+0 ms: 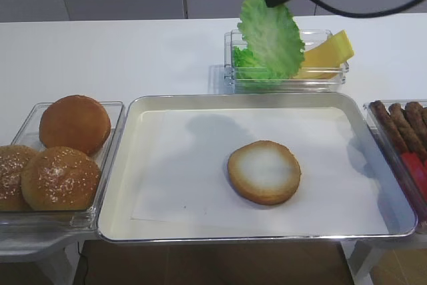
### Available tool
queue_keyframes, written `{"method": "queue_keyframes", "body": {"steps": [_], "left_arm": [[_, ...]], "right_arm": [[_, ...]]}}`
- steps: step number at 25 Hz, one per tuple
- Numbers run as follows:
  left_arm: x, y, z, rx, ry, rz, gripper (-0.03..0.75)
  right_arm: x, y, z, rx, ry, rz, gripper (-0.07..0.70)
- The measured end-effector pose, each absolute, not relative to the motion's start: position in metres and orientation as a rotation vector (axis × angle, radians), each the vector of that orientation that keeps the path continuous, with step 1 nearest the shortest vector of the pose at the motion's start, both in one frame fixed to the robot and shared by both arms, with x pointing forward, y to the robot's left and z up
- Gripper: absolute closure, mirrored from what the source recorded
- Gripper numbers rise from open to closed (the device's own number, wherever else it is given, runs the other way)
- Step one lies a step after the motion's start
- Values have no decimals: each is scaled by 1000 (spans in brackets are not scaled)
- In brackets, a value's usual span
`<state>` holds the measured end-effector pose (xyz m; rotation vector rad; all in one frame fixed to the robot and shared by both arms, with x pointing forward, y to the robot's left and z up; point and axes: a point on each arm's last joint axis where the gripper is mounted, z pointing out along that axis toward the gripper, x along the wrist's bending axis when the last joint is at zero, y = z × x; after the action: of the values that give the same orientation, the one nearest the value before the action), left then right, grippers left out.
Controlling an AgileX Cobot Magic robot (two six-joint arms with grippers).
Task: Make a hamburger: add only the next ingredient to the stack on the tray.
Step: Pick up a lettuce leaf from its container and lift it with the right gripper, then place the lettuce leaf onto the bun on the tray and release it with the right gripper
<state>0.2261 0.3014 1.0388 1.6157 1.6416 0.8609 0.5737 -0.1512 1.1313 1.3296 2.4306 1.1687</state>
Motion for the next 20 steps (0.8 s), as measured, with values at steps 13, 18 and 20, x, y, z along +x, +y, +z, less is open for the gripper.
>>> {"method": "queue_keyframes", "body": {"steps": [13,18,20], "left_arm": [[226,301,1039,1616,1642,861,344],[226,301,1039,1616,1642,861,344],[226,301,1039,1616,1642,861,344]], "right_arm": [[515,-175,1087,1420,2436,1075,628],[508,-179,1058,1442,2463,1008,628],[506,-180,1049,1441,2462,996,628]]}}
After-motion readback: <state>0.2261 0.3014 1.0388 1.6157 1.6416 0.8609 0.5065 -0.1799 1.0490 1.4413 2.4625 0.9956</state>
